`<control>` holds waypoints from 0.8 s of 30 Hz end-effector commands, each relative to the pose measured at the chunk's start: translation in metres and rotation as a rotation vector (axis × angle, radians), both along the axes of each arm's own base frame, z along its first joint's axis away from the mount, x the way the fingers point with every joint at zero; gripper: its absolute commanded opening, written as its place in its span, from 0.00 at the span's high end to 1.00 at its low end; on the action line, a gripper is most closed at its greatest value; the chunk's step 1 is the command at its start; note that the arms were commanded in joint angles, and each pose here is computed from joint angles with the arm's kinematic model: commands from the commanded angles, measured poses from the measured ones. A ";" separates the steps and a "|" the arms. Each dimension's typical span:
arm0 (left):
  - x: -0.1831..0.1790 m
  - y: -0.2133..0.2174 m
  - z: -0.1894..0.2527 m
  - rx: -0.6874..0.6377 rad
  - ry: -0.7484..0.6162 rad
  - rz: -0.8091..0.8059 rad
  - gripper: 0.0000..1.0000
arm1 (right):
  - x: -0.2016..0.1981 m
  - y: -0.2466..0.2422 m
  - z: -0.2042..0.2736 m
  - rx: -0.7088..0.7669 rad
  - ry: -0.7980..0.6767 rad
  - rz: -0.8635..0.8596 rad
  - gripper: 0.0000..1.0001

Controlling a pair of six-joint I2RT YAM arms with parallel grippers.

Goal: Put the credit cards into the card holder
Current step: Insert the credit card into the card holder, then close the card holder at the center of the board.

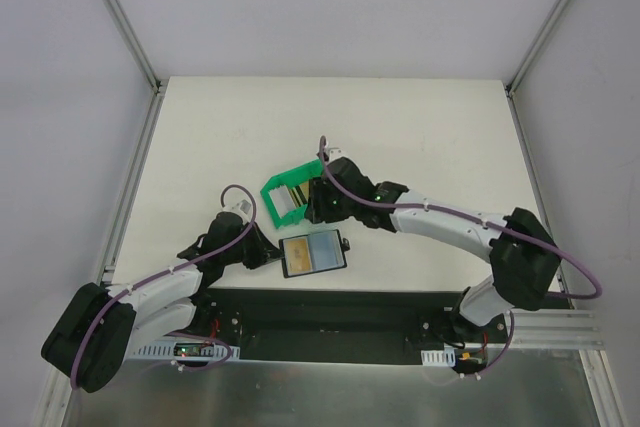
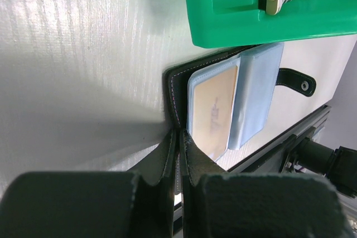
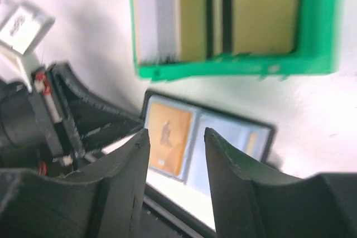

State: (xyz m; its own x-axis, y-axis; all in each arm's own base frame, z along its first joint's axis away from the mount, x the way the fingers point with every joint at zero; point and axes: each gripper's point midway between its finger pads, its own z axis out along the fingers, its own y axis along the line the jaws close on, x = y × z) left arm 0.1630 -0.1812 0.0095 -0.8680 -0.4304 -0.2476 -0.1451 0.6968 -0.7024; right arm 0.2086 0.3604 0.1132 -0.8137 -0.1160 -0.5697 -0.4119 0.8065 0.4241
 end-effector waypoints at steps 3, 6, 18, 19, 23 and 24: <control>-0.020 0.022 -0.028 0.120 0.095 0.006 1.00 | 0.059 -0.046 0.044 -0.121 -0.177 -0.141 0.47; -0.021 0.023 -0.029 0.121 0.098 0.009 1.00 | 0.081 -0.056 0.048 -0.150 -0.192 -0.160 0.39; -0.020 0.022 -0.027 0.116 0.093 0.012 1.00 | 0.131 -0.041 0.008 -0.208 -0.078 -0.097 0.40; -0.019 0.021 -0.026 0.113 0.092 0.010 1.00 | 0.133 -0.039 0.006 -0.205 -0.072 -0.092 0.40; -0.020 0.022 -0.028 0.117 0.099 0.016 1.00 | 0.139 -0.033 -0.008 -0.215 -0.052 -0.087 0.40; -0.020 0.023 -0.028 0.118 0.097 0.016 1.00 | 0.141 -0.034 -0.010 -0.221 -0.048 -0.089 0.41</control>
